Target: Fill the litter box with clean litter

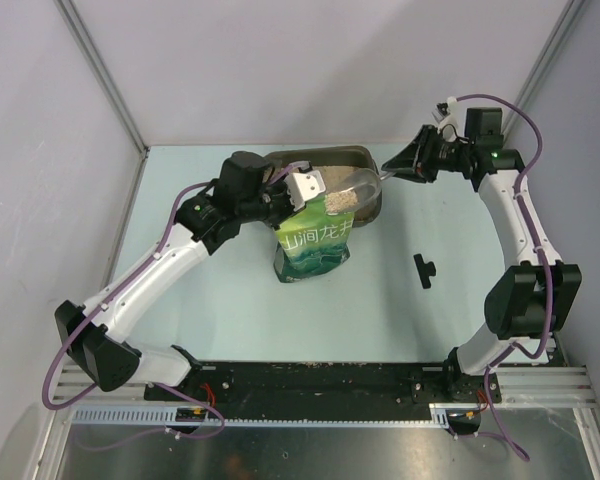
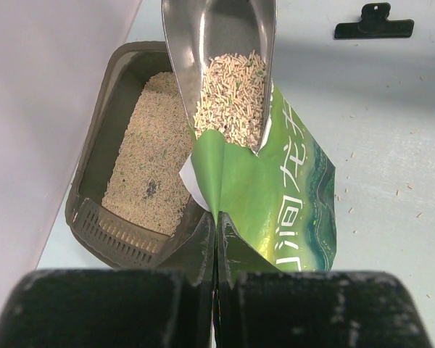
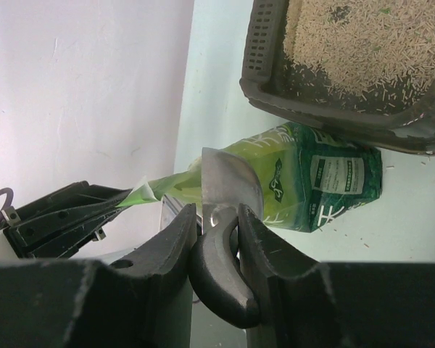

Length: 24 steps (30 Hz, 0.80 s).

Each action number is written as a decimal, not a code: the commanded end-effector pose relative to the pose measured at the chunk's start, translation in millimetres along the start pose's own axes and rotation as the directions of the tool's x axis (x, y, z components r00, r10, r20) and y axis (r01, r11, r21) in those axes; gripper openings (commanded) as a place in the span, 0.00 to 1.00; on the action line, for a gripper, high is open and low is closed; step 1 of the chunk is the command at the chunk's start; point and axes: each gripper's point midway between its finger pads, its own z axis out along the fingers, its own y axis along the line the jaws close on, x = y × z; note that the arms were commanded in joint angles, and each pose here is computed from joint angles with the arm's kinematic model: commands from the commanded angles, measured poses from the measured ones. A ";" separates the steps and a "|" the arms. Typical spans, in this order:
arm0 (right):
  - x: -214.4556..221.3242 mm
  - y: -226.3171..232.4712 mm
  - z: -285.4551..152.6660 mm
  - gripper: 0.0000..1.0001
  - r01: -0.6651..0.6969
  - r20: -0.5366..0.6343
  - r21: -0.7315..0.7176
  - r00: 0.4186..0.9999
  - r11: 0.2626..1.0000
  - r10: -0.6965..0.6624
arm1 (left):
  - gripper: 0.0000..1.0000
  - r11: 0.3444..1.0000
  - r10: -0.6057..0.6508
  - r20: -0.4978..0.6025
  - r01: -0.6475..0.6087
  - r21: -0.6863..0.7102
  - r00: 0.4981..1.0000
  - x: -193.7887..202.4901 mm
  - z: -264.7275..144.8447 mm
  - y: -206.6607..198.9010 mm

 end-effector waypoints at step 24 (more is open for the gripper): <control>-14.0 -10.1 -18.9 0.00 -0.117 -0.076 -0.223 0.992 0.968 0.102 | 0.00 0.995 0.049 0.078 -0.041 -0.092 0.996 -31.9 -21.0 21.8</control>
